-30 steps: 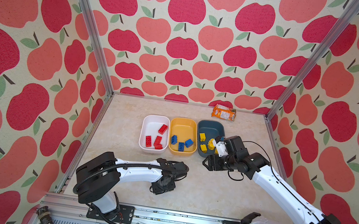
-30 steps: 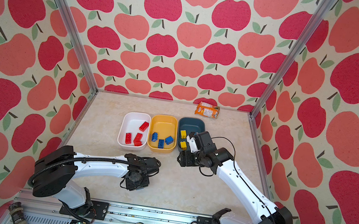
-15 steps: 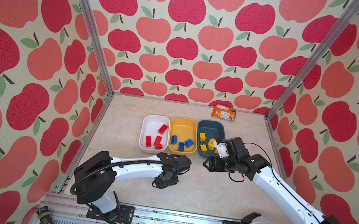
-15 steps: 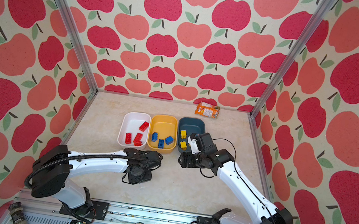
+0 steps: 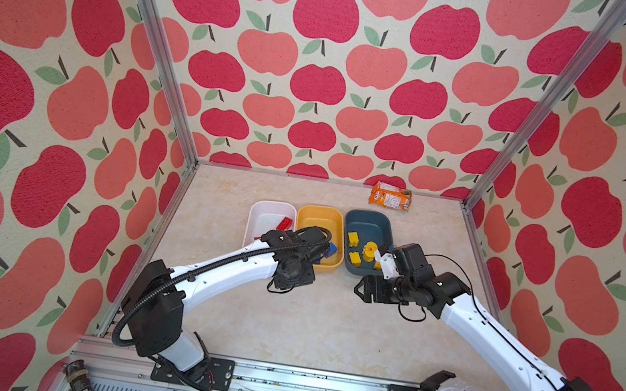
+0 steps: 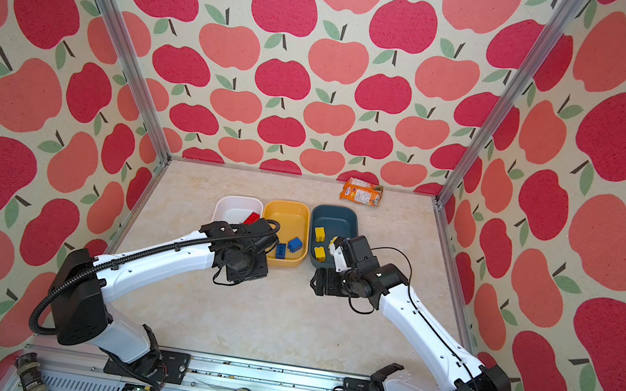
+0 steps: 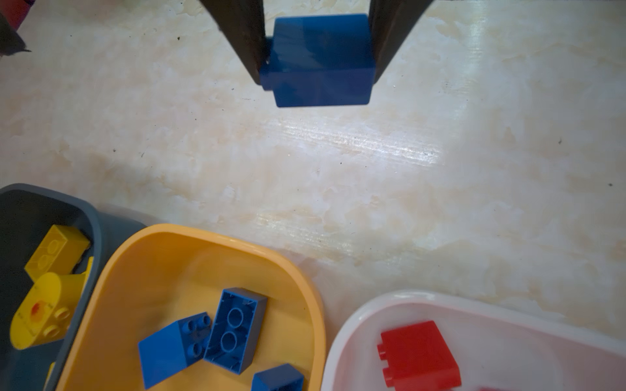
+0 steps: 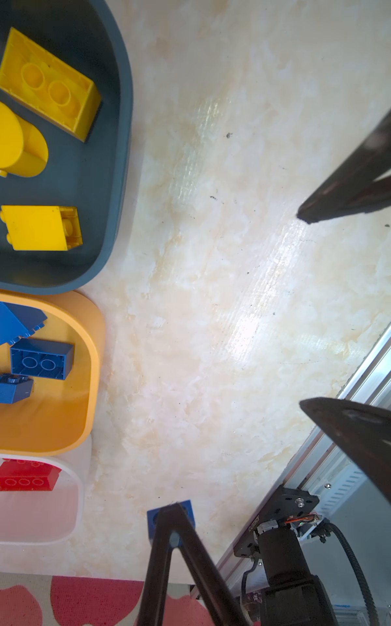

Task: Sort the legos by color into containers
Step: 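Carry the blue brick over the yellow tray and open the left gripper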

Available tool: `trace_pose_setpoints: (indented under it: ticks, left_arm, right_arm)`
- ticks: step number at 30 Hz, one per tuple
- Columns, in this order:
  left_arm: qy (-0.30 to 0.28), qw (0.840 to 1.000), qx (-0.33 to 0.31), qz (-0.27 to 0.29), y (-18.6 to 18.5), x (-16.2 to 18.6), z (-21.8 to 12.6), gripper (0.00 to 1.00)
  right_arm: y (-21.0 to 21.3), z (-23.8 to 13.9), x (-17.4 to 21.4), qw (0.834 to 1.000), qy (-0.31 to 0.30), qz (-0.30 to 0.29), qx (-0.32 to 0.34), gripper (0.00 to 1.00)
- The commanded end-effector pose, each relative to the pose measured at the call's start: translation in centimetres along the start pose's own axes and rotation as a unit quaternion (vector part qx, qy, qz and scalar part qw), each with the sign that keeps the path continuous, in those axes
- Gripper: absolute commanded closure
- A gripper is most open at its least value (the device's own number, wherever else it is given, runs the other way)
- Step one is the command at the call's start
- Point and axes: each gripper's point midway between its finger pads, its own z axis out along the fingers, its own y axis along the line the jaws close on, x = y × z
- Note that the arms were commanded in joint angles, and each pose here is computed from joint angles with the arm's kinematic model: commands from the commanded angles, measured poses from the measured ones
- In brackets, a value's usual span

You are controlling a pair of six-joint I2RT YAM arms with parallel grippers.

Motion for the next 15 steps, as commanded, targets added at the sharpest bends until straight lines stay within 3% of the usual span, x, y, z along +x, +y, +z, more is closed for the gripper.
trace_pose_setpoints:
  ticks: [1,7,15]
  left_arm:
    - [0.002,0.999,-0.003,0.041,-0.3,-1.8,-0.7,0.61]
    - [-0.003,0.998,0.024,0.065,-2.4,-5.5,-0.3,0.61]
    - [-0.004,0.994,0.056,0.094,-5.6,-10.3,1.5,0.6]
  right_arm:
    - [-0.5,-0.2,0.3,1.0,-0.009,0.024,0.004,0.12]
    - [-1.0,-0.3,0.8,0.999,-0.015,0.043,0.011,0.03]
    - [-1.6,-0.8,1.1,0.997,-0.03,0.067,0.023,0.01]
